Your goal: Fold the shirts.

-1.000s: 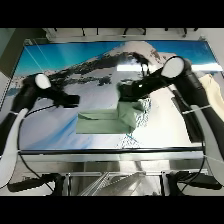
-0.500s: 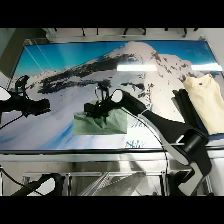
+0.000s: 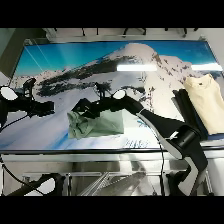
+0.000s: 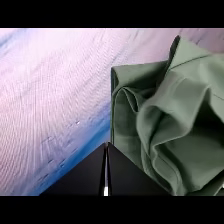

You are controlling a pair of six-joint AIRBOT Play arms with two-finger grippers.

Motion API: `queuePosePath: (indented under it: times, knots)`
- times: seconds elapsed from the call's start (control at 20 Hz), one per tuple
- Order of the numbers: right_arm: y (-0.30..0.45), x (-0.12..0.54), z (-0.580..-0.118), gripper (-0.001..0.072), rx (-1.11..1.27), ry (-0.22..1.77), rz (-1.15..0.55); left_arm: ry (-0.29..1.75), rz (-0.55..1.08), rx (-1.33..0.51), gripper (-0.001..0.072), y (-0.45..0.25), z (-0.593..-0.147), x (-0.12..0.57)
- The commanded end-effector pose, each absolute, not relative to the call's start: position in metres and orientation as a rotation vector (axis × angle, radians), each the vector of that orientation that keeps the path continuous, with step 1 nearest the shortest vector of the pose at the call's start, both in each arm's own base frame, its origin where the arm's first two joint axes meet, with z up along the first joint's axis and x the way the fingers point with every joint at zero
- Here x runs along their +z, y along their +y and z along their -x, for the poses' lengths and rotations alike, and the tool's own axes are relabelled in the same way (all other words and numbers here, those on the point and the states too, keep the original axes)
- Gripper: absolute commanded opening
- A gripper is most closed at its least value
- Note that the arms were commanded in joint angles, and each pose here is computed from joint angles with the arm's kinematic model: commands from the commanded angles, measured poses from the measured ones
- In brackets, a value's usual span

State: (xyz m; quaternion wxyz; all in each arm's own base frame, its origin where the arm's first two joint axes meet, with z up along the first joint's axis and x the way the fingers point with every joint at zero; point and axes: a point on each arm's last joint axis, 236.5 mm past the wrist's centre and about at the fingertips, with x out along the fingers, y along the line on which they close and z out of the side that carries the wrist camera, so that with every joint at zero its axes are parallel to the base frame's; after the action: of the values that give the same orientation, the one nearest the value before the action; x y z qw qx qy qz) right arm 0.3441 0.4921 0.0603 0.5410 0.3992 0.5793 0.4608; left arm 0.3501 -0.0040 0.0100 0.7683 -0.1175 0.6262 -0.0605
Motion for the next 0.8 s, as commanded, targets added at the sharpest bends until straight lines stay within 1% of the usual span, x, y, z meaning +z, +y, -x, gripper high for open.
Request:
queuePosePath:
  times: [0.0, 0.05, 0.1, 0.2, 0.25, 0.3, 0.35, 0.4, 0.45, 0.5, 0.65, 0.7, 0.75]
  knots:
    - [0.443, 0.128, -0.336, 0.0582, 1.296, 1.331, -0.905, 1.377, 0.253, -0.137, 0.0012, -0.003, -0.344, 0.011]
    - [0.420, 0.128, -0.339, 0.0583, 1.247, 1.335, -0.808, 1.392, 0.251, -0.144, 0.0012, -0.004, -0.341, 0.011]
    - [0.389, 0.119, -0.347, 0.0582, 1.143, 1.344, -0.684, 1.407, 0.247, -0.158, 0.0012, -0.006, -0.337, 0.010]
    - [0.314, 0.095, -0.368, 0.0583, 0.877, 1.336, -0.436, 1.431, 0.221, -0.193, 0.0012, -0.015, -0.331, 0.010]
    - [0.272, 0.085, -0.380, 0.0583, 0.739, 1.319, -0.333, 1.435, 0.214, -0.204, 0.0012, -0.019, -0.330, 0.010]
    - [0.236, 0.076, -0.390, 0.0592, 0.620, 1.307, -0.269, 1.434, 0.208, -0.225, 0.0012, -0.028, -0.331, 0.011]
    - [0.206, 0.066, -0.395, 0.0599, 0.522, 1.312, -0.247, 1.428, 0.214, -0.263, 0.0012, -0.042, -0.331, 0.013]
    - [0.189, 0.055, -0.395, 0.0600, 0.482, 1.336, -0.261, 1.427, 0.212, -0.306, 0.0012, -0.055, -0.330, 0.015]
    - [0.180, 0.041, -0.392, 0.0664, 0.466, 1.373, -0.303, 1.441, 0.203, -0.342, 0.0013, -0.066, -0.325, 0.015]
    - [0.176, 0.026, -0.386, 0.0710, 0.472, 1.415, -0.338, 1.465, 0.179, -0.370, 0.0013, -0.074, -0.319, 0.015]
    - [0.181, -0.025, -0.362, 0.0710, 0.491, 1.547, -0.459, 1.520, 0.147, -0.423, 0.0015, -0.087, -0.303, 0.015]
    - [0.185, -0.039, -0.356, 0.0710, 0.490, 1.579, -0.489, 1.548, 0.152, -0.426, 0.0164, -0.088, -0.296, 0.015]
    - [0.191, -0.053, -0.350, 0.0709, 0.501, 1.606, -0.525, 1.583, 0.175, -0.411, 0.0377, -0.088, -0.289, 0.012]
